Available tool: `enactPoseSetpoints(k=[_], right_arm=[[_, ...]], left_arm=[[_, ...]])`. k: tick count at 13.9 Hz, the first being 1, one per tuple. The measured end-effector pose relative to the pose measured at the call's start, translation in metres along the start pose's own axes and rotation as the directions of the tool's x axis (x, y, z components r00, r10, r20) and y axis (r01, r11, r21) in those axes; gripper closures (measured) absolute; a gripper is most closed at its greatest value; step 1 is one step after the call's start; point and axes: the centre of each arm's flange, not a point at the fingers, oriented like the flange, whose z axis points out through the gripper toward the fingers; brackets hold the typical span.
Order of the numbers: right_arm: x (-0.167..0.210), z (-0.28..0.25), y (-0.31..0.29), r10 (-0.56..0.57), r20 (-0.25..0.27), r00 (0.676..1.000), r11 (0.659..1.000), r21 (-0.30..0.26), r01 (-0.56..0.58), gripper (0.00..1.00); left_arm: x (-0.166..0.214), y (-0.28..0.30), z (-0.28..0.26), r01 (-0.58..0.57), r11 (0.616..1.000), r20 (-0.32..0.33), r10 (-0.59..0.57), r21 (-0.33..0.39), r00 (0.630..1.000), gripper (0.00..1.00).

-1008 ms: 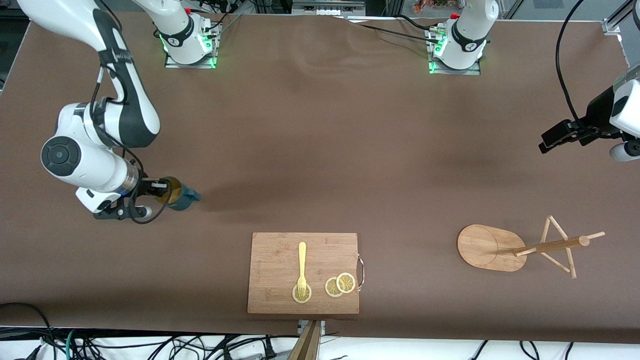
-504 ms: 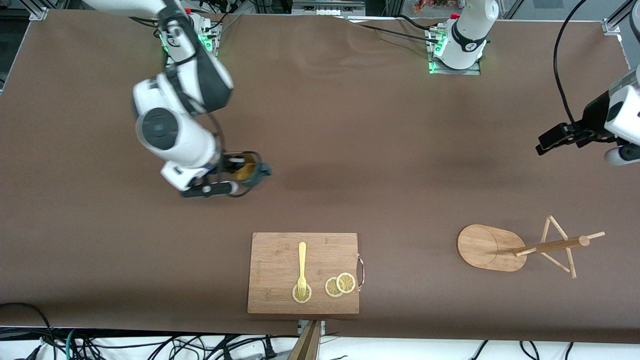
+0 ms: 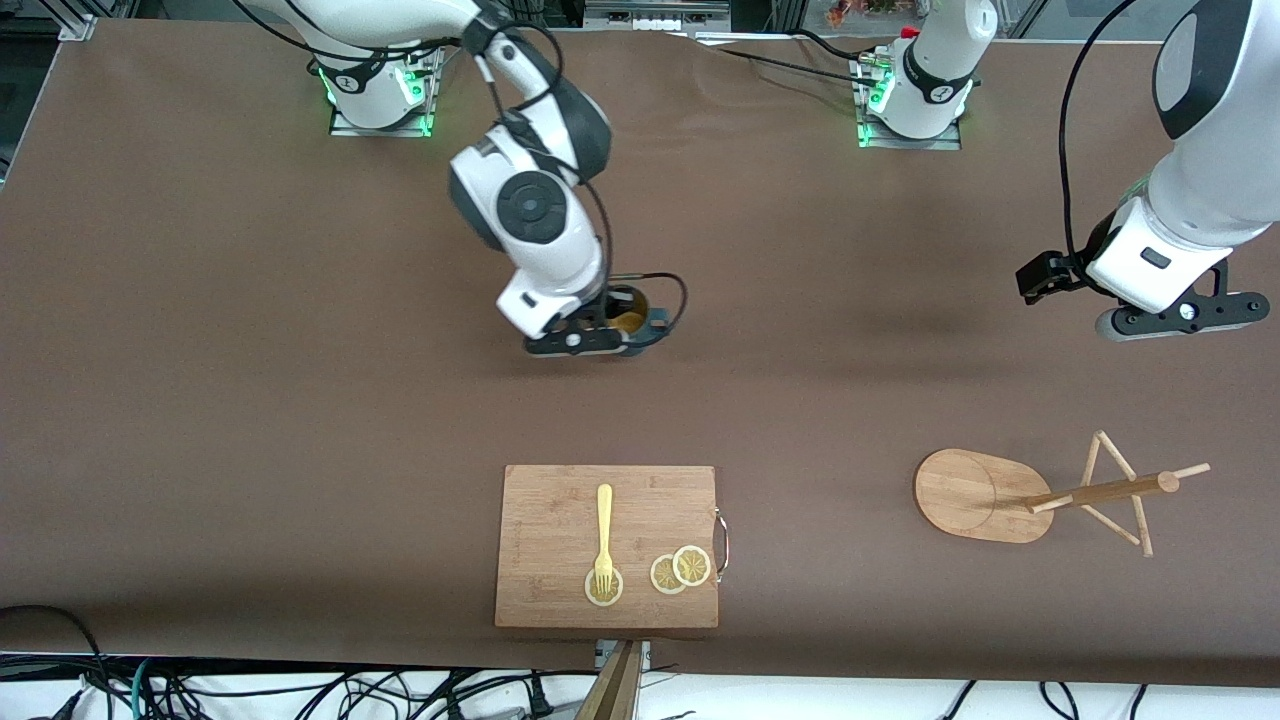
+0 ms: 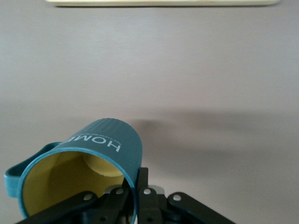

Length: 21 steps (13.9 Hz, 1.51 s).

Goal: Pass cup and hang on rack
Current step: 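Carry the mug to mid-table with the right gripper while the left gripper approaches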

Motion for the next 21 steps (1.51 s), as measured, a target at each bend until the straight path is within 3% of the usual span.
enactPoseSetpoints(k=[2,4,10,14,17,19,21], right_arm=[[-0.012,0.037,-0.017,-0.003,-0.002,1.000,1.000,0.005,0.003,0.96],[-0.015,0.064,-0.017,-0.009,0.010,1.000,1.000,-0.014,0.009,0.96],[-0.002,0.059,-0.024,-0.009,-0.030,1.000,1.000,0.013,0.010,0.96],[0.002,0.083,-0.022,-0.046,-0.063,0.997,0.999,-0.013,0.045,0.93],[0.006,0.075,-0.027,-0.058,-0.088,0.994,0.998,-0.008,0.058,0.61],[0.013,0.040,-0.034,-0.057,-0.119,0.991,0.998,0.009,0.058,0.40],[0.016,-0.015,-0.027,-0.044,-0.110,0.993,0.999,-0.023,0.042,0.19]], left_arm=[[-0.001,-0.002,0.006,-0.043,0.999,0.024,0.043,-0.017,0.999,0.00],[-0.006,0.005,0.025,-0.087,0.993,0.051,0.091,-0.079,0.995,0.00],[-0.061,0.012,0.079,-0.121,0.990,-0.042,0.118,-0.075,0.992,0.00],[-0.078,0.017,0.119,-0.227,0.964,-0.094,0.215,-0.141,0.972,0.00],[-0.080,0.023,0.145,-0.322,0.923,-0.121,0.303,-0.210,0.945,0.00],[-0.072,0.027,0.162,-0.419,0.870,-0.165,0.388,-0.259,0.907,0.00],[-0.064,0.032,0.185,-0.517,0.801,-0.205,0.475,-0.303,0.856,0.00]])
